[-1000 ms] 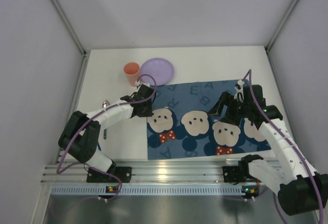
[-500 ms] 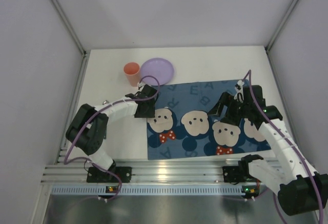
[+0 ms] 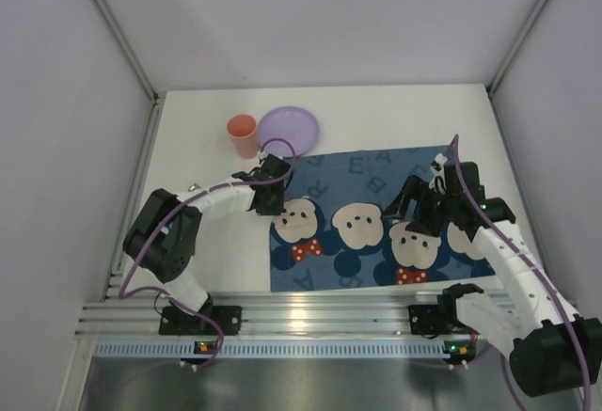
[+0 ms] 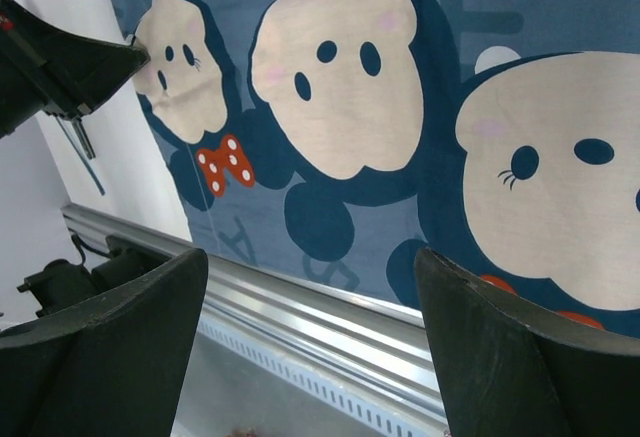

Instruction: Set the dinner table for one person

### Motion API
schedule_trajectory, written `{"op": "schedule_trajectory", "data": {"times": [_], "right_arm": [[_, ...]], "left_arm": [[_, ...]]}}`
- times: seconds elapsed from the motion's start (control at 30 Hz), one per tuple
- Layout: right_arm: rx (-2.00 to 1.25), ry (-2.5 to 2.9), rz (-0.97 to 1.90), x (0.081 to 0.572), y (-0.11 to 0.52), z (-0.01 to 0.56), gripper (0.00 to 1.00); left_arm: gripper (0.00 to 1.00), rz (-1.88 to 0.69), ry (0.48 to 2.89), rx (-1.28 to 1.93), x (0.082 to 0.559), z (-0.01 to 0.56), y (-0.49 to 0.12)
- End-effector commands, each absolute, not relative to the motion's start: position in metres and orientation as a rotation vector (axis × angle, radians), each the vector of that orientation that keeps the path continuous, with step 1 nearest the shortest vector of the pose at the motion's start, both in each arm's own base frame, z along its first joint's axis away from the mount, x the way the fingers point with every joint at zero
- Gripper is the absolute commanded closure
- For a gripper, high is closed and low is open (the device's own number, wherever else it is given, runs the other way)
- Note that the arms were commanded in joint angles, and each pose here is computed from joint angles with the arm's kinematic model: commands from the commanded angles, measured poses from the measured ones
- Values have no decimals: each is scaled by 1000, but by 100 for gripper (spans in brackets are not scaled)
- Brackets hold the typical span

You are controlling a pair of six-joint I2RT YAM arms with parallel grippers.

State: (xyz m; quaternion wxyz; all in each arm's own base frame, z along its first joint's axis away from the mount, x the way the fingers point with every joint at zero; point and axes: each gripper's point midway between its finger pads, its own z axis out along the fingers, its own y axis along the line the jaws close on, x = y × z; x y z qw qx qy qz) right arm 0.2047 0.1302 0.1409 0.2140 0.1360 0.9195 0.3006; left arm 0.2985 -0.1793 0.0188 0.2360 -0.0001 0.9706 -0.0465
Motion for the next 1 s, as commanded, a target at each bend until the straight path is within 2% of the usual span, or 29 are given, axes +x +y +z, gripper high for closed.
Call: {"op": "schedule_trajectory", "data": {"times": [0.0, 0.47, 0.67, 0.97], "right_arm": [[375, 2500, 827, 211, 126, 145, 16], [374, 2489, 841, 214, 128, 146, 16], [384, 2490, 860, 216, 130, 142, 16], [385, 2496, 869, 215, 131, 138, 16]], "left_arm": [[99, -74, 2714, 21, 290, 4, -172], [100, 29, 2665, -121, 282, 37, -94], [91, 28, 2624, -91, 290, 52, -91], [92, 103, 2634, -78, 324, 55, -81]]}}
